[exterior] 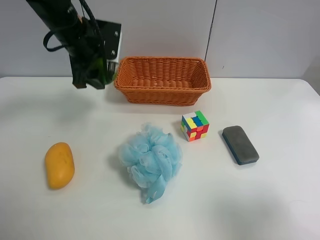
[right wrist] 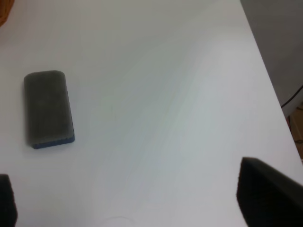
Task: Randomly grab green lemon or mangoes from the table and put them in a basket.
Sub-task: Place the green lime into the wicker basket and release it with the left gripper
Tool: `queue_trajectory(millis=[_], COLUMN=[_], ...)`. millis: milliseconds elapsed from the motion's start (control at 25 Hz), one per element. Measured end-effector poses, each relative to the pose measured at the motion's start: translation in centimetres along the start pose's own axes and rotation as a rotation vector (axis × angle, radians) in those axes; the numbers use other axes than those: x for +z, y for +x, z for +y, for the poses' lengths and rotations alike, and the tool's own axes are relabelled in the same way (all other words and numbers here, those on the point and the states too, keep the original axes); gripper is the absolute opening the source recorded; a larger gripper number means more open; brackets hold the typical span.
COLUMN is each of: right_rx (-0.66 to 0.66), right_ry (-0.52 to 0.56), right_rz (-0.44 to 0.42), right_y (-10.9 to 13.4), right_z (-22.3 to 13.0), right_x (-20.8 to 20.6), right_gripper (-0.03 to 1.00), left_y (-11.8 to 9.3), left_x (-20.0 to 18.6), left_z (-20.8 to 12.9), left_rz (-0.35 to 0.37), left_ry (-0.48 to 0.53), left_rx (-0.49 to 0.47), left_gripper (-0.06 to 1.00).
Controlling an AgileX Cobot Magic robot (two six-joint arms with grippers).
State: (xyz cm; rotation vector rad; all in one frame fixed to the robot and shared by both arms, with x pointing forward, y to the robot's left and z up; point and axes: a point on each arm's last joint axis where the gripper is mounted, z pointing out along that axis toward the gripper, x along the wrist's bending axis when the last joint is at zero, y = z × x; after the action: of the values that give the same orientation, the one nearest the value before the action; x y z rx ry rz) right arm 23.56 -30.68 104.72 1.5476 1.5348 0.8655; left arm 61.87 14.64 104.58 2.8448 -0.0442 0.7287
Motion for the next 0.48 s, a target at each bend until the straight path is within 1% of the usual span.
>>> queue_trajectory(millis=[80,200,280,360,480], right_rx=[0.0,0.0,0.0,0.0,0.0], right_ry=[0.0,0.0,0.0,0.0,0.0], right_rz=[0.0,0.0,0.0,0.0,0.0], right_y=[0.0,0.0,0.0,0.0,0.0], right_z=[0.0,0.0,0.0,0.0,0.0], right_x=[0.0,0.0,0.0,0.0,0.0], right_gripper=[0.92,0.92,0.92,0.92,0.92], left_y=[1.4,3.0,3.6,3.7,3.0], left_x=[-0.5,0.1,1.6,3.4,6.9], left_z=[0.6,1.6,2.4,3.2,3.9], left_rz=[0.101,0.237,0.292,0.326,0.311], left_ry=[-0.038,-0.096,-0.132,-0.164,-0.177], left_rx=[0.004,0.006,0.002,-0.003,-0.008], left_gripper=[0.62,0.62,0.62,0.62,0.62])
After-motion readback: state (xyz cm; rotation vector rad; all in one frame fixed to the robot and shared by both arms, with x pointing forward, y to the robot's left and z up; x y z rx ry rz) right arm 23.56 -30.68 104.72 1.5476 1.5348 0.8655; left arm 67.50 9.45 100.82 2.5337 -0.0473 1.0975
